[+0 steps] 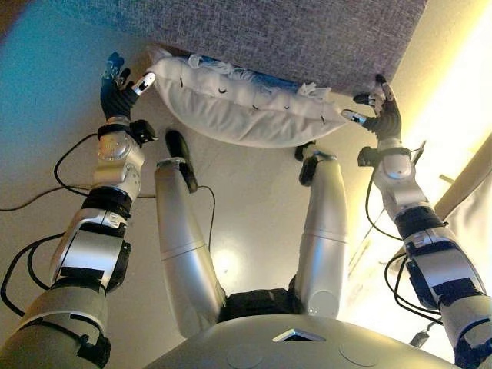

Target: Pick up the cushion and take it to the sofa

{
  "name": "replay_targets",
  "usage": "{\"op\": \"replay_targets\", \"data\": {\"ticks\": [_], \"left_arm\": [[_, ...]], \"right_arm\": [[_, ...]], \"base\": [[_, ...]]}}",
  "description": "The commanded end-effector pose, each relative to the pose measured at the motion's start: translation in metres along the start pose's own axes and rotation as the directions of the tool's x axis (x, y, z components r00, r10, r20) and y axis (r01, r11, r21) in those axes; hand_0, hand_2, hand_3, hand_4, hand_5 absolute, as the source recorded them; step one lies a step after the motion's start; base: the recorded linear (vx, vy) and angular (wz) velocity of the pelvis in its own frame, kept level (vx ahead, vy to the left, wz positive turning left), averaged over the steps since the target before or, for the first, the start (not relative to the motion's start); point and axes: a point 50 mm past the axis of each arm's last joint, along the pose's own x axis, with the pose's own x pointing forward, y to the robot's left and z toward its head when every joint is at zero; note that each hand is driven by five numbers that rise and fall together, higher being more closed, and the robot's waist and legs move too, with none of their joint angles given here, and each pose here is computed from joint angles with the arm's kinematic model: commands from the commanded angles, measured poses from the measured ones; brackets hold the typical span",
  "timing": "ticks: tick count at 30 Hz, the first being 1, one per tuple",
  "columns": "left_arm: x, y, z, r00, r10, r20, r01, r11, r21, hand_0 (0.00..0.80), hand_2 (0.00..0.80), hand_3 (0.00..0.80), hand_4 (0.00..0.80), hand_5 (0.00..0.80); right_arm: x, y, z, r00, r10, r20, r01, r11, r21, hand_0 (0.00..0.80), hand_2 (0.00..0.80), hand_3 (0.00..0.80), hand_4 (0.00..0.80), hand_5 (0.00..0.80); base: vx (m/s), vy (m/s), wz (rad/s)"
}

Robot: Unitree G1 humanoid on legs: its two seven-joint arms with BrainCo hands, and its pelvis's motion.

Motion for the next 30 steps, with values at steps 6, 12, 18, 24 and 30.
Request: {"op": "replay_targets", "data": {"ticks": [6,12,18,24,30], "left_arm": [[0.003,-0.004,0.005,0.999,0.018,0.045,-0.014,0.997,-0.079,0.0,0.0,0.0,0.0,0.0],[0.001,0.002,0.001,0.999,0.027,0.043,-0.024,0.997,-0.073,0.0,0.0,0.0,0.0,0.0],[0.003,0.013,0.003,0.998,0.047,0.038,-0.045,0.997,-0.066,0.0,0.0,0.0,0.0,0.0],[-0.002,0.017,-0.003,0.998,0.05,0.038,-0.047,0.996,-0.079,0.0,0.0,0.0,0.0,0.0],[-0.007,0.009,-0.005,0.998,0.022,0.05,-0.017,0.995,-0.096,0.0,0.0,0.0,0.0,0.0]], "right_arm": [[-0.058,-0.021,-0.093,0.906,-0.093,-0.414,0.024,0.985,-0.169,0.0,0.0,0.0,0.0,0.0],[-0.083,-0.031,-0.116,0.854,-0.14,-0.501,0.054,0.982,-0.182,0.0,0.0,0.0,0.0,0.0],[-0.107,-0.047,-0.132,0.805,-0.202,-0.557,0.141,0.978,-0.151,0.0,0.0,0.0,0.0,0.0],[-0.134,-0.066,-0.149,0.702,-0.289,-0.651,0.386,0.922,0.008,0.0,0.0,0.0,0.0,0.0],[-0.127,-0.06,-0.136,0.82,-0.226,-0.527,0.323,0.941,0.098,0.0,0.0,0.0,0.0,0.0]], "base": [[0.002,0.02,-0.03],[0.003,-0.002,-0.01],[0.004,-0.004,-0.01],[0.036,-0.03,-0.07],[0.019,-0.005,-0.06]]}}
